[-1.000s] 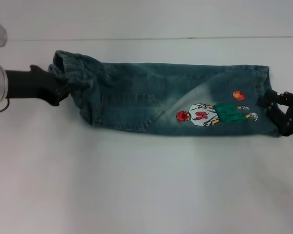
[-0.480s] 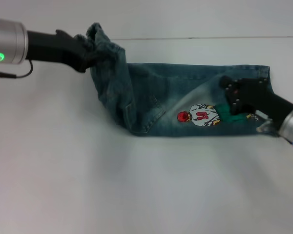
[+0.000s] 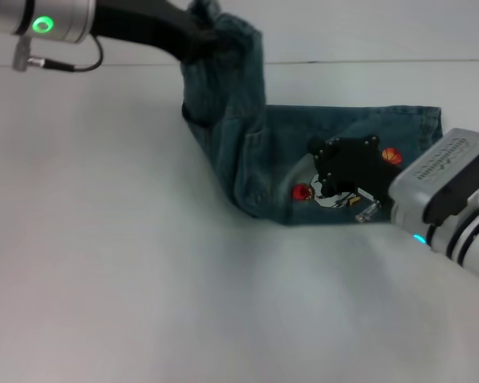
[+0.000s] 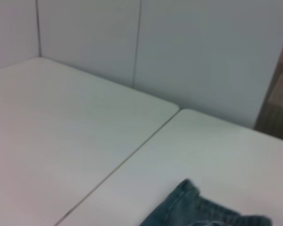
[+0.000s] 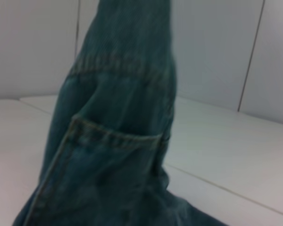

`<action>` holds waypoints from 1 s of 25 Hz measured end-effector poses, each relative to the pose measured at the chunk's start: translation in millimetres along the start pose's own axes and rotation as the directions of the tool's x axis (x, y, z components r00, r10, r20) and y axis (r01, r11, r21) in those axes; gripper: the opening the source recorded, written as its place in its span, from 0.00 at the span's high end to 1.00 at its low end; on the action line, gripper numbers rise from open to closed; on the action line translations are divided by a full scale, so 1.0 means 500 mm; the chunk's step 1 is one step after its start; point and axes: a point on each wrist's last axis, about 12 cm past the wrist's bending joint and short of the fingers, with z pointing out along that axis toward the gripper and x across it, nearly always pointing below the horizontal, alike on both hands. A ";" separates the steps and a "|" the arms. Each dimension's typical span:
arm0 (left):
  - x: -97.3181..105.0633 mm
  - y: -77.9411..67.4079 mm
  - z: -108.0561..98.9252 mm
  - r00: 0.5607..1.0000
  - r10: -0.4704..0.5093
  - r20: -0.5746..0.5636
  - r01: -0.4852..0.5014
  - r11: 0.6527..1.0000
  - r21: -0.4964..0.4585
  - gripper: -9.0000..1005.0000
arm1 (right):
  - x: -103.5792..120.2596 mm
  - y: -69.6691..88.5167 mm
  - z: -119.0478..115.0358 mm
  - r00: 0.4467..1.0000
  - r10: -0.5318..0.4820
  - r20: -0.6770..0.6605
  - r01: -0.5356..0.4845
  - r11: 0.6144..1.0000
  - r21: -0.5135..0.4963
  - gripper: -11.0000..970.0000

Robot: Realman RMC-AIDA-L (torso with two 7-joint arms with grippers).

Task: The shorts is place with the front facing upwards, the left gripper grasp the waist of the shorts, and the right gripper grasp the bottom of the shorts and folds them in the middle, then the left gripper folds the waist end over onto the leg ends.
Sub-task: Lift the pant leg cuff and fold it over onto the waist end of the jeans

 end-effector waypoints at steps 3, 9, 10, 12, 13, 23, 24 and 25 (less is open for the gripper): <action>-0.038 -0.022 0.017 1.000 0.003 0.016 -0.003 0.999 0.049 0.94 | 0.001 0.013 0.015 0.999 -0.010 -0.036 0.010 1.000 0.012 0.99; -0.094 -0.076 0.058 0.999 0.032 -0.002 -0.031 0.988 0.153 0.94 | 0.003 0.048 0.028 0.997 -0.045 -0.069 0.047 0.999 0.025 0.99; -0.103 -0.086 0.069 0.999 0.041 -0.009 -0.039 0.986 0.164 0.94 | 0.004 0.049 0.027 0.997 -0.044 -0.070 0.046 0.999 0.026 0.99; -0.114 -0.101 0.086 0.999 0.051 -0.018 -0.047 0.983 0.180 0.94 | 0.008 0.051 0.023 0.997 -0.036 -0.075 0.038 0.999 0.028 0.99; -0.122 -0.112 0.097 0.998 0.061 -0.023 -0.055 0.980 0.189 0.94 | 0.011 0.051 0.020 0.996 -0.032 -0.078 0.034 0.999 0.029 0.99; -0.158 -0.192 0.199 0.991 0.128 -0.035 -0.118 0.968 0.222 0.94 | 0.033 0.063 -0.003 0.995 -0.013 -0.097 0.015 1.000 0.017 0.99; -0.159 -0.195 0.208 0.991 0.130 -0.031 -0.120 0.968 0.218 0.94 | 0.034 0.065 -0.004 0.995 -0.012 -0.098 0.013 1.000 0.012 0.99; -0.159 -0.199 0.215 0.991 0.132 -0.029 -0.123 0.968 0.217 0.94 | 0.035 0.065 -0.005 0.995 -0.008 -0.099 0.009 1.000 0.009 0.99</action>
